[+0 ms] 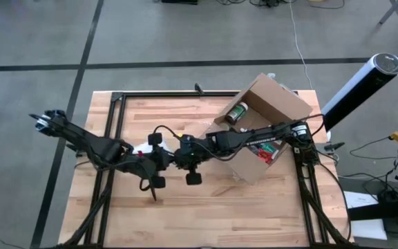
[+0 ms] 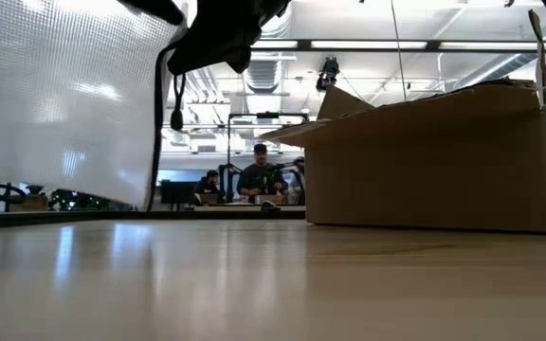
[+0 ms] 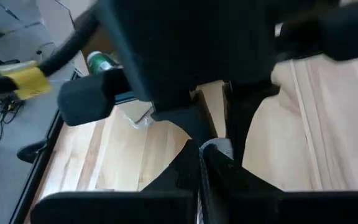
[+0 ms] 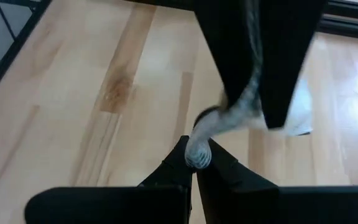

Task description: Unpack boxes

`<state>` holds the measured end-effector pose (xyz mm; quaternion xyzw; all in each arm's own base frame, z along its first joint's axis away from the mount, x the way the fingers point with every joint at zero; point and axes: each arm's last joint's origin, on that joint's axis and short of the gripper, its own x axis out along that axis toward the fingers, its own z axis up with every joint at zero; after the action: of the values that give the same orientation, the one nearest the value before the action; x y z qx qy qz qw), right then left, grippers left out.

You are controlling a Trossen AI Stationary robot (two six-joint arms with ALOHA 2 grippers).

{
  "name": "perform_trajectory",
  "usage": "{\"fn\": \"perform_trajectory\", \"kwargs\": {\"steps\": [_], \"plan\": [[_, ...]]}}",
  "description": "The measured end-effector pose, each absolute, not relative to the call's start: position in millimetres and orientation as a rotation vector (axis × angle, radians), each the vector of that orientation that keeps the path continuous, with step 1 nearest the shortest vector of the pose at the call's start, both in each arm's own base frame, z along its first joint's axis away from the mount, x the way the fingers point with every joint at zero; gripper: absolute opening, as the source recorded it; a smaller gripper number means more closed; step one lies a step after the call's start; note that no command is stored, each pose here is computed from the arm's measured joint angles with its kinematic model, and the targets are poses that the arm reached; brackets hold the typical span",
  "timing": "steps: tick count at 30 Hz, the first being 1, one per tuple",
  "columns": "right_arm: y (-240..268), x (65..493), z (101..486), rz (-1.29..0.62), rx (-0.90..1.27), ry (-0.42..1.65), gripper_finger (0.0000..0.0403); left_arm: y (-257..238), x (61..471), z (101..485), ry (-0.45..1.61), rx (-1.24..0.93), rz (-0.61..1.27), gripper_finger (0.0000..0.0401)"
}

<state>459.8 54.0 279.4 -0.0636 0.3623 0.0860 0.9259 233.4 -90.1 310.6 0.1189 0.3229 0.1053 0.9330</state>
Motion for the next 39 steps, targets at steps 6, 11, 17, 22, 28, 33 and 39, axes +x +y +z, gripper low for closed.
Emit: {"fn": "perform_trajectory", "kwargs": {"steps": [6, 11, 17, 22, 28, 33, 39], "plan": [[53, 460, 278, 0.152, -0.155, 0.75, 0.0001, -92, 229, 312, 0.674, 0.2, 0.172, 0.0], [52, 460, 279, 0.148, -0.157, 0.743, 0.0001, -95, 232, 304, 0.734, 0.172, 0.116, 0.0], [51, 461, 279, 0.143, -0.157, 0.739, 0.0, -98, 234, 294, 0.816, 0.166, 0.092, 0.0], [51, 461, 280, 0.14, -0.151, 0.729, 0.0, -98, 234, 291, 0.837, 0.152, 0.103, 0.0005], [51, 458, 293, 0.145, -0.146, 0.686, 0.0, -97, 232, 289, 0.863, 0.127, 0.123, 0.0028], [51, 458, 300, 0.144, -0.144, 0.647, 0.0, -96, 231, 287, 0.875, 0.117, 0.157, 0.0048], [51, 459, 303, 0.145, -0.146, 0.627, 0.0, -94, 231, 287, 0.864, 0.124, 0.189, 0.0067]]}}
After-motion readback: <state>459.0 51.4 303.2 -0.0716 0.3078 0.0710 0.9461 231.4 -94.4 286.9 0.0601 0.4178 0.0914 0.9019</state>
